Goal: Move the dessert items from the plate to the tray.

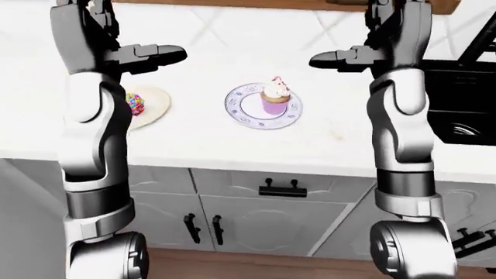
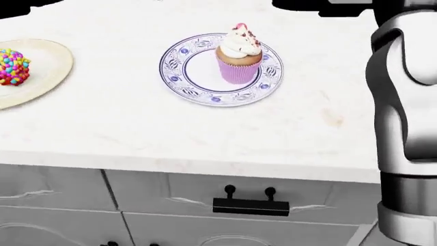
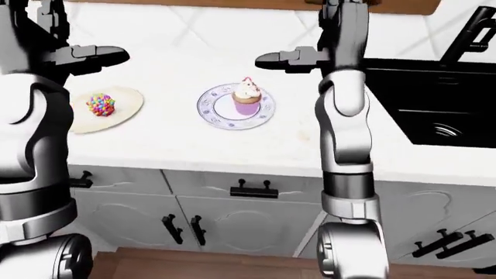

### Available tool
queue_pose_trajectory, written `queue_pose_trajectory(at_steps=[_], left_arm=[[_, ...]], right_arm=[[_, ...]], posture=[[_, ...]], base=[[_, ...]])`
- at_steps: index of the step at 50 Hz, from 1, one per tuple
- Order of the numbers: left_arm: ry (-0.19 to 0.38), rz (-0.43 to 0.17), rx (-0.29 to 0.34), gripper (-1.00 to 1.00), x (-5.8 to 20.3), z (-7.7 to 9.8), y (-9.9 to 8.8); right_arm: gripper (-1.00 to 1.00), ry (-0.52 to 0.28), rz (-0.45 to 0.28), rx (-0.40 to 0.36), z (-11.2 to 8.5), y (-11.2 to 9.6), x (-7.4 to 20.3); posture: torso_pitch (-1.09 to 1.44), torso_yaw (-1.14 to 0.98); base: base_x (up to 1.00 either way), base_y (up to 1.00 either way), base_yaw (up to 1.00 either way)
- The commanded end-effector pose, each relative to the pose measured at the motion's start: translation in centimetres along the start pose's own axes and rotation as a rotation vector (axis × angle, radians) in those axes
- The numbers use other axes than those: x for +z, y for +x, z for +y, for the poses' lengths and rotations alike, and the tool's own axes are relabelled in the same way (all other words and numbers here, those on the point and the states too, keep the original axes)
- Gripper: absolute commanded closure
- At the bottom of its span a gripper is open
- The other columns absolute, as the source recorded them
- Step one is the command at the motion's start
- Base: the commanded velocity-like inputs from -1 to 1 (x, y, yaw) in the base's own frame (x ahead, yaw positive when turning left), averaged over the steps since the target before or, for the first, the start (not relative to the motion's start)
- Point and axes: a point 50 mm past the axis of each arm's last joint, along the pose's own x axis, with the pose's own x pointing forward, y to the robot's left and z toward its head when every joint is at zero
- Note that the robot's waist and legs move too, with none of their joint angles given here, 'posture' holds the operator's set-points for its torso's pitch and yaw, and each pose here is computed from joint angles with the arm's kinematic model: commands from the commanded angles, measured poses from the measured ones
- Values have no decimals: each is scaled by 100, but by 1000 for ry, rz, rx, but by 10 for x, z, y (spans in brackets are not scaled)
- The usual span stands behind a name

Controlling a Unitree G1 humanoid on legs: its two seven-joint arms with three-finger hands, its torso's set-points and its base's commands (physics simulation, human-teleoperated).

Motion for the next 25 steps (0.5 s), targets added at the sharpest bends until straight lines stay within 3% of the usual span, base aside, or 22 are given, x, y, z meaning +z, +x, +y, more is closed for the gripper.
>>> queue_pose_trajectory(at_steps=[1, 6, 25], left_arm=[[-12, -104, -29, -100, 23, -7, 3], [-12, -106, -28, -100, 23, -6, 3], [-13, -99, -36, -100, 22, -6, 1]], right_arm=[[-100, -4, -43, -14, -4, 4, 11], [-100, -8, -41, -16, -3, 5, 10], [-100, -23, -6, -35, -4, 6, 4]], posture=[[0, 0], [0, 0], [0, 0]], base=[[0, 73, 0], [0, 63, 0], [0, 0, 0]])
